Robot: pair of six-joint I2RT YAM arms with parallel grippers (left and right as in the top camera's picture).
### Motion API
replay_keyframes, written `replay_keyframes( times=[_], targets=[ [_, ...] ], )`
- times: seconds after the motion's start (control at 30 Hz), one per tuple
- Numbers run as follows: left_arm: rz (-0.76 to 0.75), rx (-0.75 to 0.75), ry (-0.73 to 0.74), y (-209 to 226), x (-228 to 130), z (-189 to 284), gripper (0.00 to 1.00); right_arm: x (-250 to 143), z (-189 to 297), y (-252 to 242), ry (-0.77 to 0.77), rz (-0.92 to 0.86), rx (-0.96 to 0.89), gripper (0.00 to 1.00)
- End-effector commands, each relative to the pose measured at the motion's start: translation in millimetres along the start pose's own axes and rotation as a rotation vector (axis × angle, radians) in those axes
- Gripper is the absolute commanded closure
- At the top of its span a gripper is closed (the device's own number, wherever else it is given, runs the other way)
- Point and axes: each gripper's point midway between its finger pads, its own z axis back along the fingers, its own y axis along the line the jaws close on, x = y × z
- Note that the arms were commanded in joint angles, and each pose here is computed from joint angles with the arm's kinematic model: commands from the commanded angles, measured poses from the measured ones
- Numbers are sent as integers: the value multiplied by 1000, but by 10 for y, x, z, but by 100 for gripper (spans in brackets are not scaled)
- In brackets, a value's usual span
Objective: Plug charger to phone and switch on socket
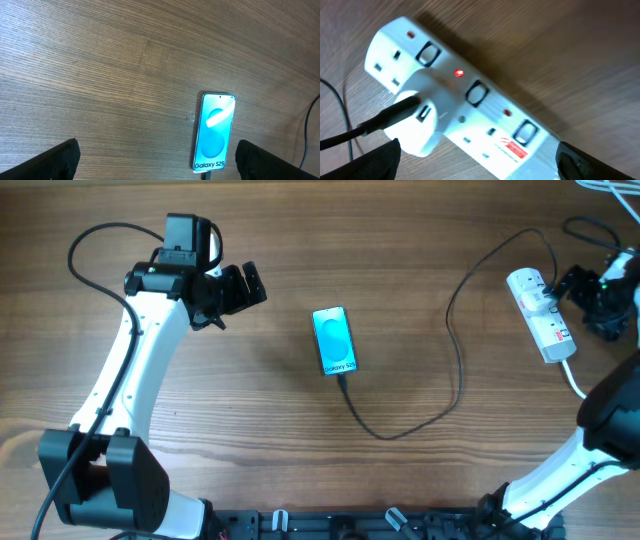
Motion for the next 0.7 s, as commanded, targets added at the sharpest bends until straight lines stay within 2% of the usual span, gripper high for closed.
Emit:
replay_keyframes(
  times=[0.0, 0.13, 0.47, 0.67],
  targets=[
    [1, 13, -8, 35, 8, 11, 0, -77, -13, 5, 7, 35, -11, 0],
    [1, 13, -8, 36, 9, 11, 0, 10, -11, -48, -29, 39, -45, 0],
    [1, 13, -8, 35, 8, 11, 0, 577, 70, 47, -263, 76, -16, 0],
    [1, 13, -8, 35, 8, 11, 0, 616, 81, 54, -279, 78, -14, 0]
  ],
)
